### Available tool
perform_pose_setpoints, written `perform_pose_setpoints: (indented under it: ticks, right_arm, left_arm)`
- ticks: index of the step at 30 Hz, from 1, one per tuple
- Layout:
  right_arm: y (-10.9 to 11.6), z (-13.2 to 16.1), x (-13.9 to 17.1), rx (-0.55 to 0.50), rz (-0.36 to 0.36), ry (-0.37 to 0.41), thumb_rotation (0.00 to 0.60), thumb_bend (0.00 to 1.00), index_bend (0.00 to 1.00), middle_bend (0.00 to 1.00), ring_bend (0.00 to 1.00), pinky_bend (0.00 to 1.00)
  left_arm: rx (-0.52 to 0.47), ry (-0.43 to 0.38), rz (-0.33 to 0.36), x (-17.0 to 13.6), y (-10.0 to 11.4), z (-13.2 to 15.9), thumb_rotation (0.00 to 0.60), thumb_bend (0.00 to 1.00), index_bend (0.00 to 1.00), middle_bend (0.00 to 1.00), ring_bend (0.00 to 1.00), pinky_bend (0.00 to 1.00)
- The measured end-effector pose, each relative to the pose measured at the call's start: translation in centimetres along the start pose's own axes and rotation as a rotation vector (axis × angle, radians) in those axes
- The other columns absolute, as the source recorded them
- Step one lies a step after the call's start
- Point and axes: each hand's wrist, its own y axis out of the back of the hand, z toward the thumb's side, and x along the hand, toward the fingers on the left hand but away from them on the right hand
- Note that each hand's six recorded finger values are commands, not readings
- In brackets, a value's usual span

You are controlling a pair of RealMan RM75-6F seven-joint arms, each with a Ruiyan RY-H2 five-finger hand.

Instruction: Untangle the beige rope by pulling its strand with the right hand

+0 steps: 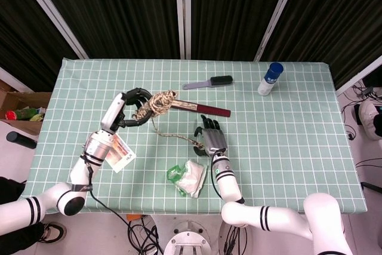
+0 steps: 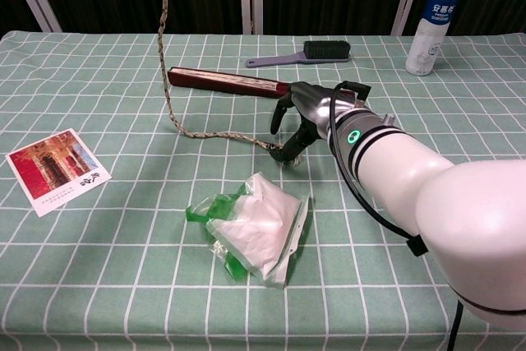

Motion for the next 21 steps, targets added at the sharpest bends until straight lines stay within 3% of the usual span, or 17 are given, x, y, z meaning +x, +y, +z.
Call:
perform_pose_setpoints:
  ticks: [21]
  right_arm:
    - [-0.98, 0.07, -0.37, 0.047, -0.016, -0.015, 0.600, 0.31, 0.53, 0.00, 0.00, 0.00]
  left_arm:
    - [-0.018, 0.008, 0.000, -0.33, 0.28, -0.58, 0.600, 0.49, 0.78, 0.81, 0.65, 0.68]
